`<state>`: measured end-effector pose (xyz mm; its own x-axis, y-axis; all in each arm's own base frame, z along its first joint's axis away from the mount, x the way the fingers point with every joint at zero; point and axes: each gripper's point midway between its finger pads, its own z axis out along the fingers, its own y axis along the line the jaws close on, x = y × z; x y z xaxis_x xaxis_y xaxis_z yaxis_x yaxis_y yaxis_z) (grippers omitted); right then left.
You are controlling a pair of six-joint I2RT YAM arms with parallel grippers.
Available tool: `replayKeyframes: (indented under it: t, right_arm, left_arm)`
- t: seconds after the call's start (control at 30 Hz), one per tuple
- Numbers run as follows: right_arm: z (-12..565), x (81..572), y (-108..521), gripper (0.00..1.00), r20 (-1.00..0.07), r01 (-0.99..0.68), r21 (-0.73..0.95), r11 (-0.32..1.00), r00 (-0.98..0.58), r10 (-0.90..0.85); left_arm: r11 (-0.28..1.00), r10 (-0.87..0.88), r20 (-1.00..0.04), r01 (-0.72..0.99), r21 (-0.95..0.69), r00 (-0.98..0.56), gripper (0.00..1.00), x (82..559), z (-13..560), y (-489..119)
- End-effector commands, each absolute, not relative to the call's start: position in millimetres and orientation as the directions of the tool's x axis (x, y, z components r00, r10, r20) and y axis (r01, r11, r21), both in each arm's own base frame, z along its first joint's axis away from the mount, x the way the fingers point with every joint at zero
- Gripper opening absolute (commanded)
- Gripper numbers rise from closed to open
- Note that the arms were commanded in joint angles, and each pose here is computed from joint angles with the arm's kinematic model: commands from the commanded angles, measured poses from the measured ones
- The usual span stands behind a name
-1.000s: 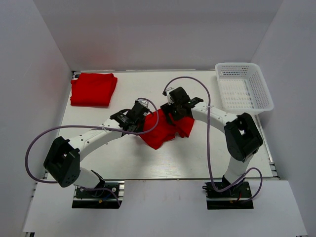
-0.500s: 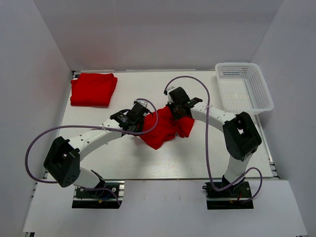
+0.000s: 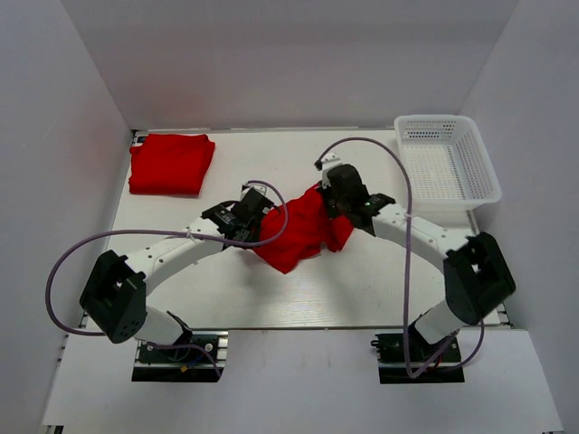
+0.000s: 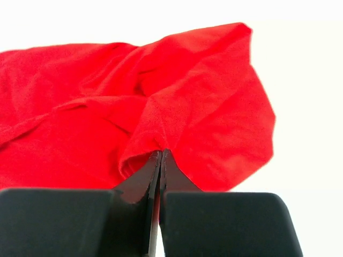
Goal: Fold and stack the t-shirts
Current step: Flatten out the tshirt
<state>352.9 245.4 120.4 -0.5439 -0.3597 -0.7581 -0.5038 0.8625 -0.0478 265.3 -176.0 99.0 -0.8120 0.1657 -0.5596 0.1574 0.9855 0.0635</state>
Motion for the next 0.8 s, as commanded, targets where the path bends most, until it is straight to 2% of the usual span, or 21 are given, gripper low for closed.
replayKeyframes:
  t: [0.0, 0.1, 0.13, 0.2, 0.23, 0.3, 0.43, 0.6, 0.63, 0.77]
  right_arm:
    - [174.3, 369.9, 224.0, 0.00, -0.879, -0.347, -0.060, 0.936, -0.425, -0.214]
    - [228.5, 374.3, 201.4, 0.00, -0.952, -0.222, -0.034, 0.974, -0.289, -0.099]
    - [240.4, 378.9, 182.5, 0.00, -0.962, -0.125, -0.067, 0.990, -0.256, -0.098]
    - [277.8, 380.6, 167.2, 0.00, -0.986, -0.050, -0.038, 0.998, -0.159, -0.045]
    - [288.4, 381.4, 160.6, 0.00, -0.989, -0.029, -0.071, 0.997, -0.128, -0.074]
    - [331.9, 379.7, 116.0, 0.00, -0.998, 0.195, -0.058, 0.979, -0.035, -0.052]
    - [393.0, 371.0, 80.3, 0.00, -0.995, 0.318, -0.013, 0.948, 0.093, -0.045]
    - [469.2, 336.5, 36.5, 0.00, -0.968, 0.400, 0.062, 0.914, 0.249, -0.043]
    - [488.4, 329.1, 26.9, 0.00, -0.959, 0.418, 0.068, 0.906, 0.277, -0.056]
    - [538.3, 298.4, 1.7, 0.00, -0.935, 0.454, 0.072, 0.888, 0.341, -0.099]
  left_arm:
    - [0.995, 0.097, -0.636, 0.091, 0.042, -0.766, 0.00, 275.6, 131.2, -171.4]
    - [0.998, 0.059, -0.680, 0.039, 0.044, -0.731, 0.00, 288.8, 153.7, -167.7]
    - [0.999, 0.037, -0.718, 0.019, 0.033, -0.695, 0.00, 298.6, 174.8, -169.4]
    - [0.999, 0.001, -0.795, -0.040, 0.031, -0.607, 0.00, 317.5, 218.3, -165.5]
    - [0.998, -0.015, -0.818, -0.065, 0.028, -0.575, 0.00, 322.5, 234.9, -162.8]
    - [0.994, -0.039, -0.877, -0.109, 0.015, -0.479, 0.00, 338.4, 282.3, -156.4]
    - [0.974, -0.066, -0.936, -0.227, 0.015, -0.345, 0.00, 352.7, 347.6, -135.2]
    - [0.922, -0.053, -0.982, -0.385, 0.021, -0.181, 0.00, 340.8, 429.8, -88.2]
    - [0.917, -0.028, -0.987, -0.398, 0.038, -0.159, 0.00, 337.3, 443.1, -78.2]
    - [0.927, -0.059, -0.998, -0.370, -0.067, 0.032, 0.00, 308.0, 513.5, -51.2]
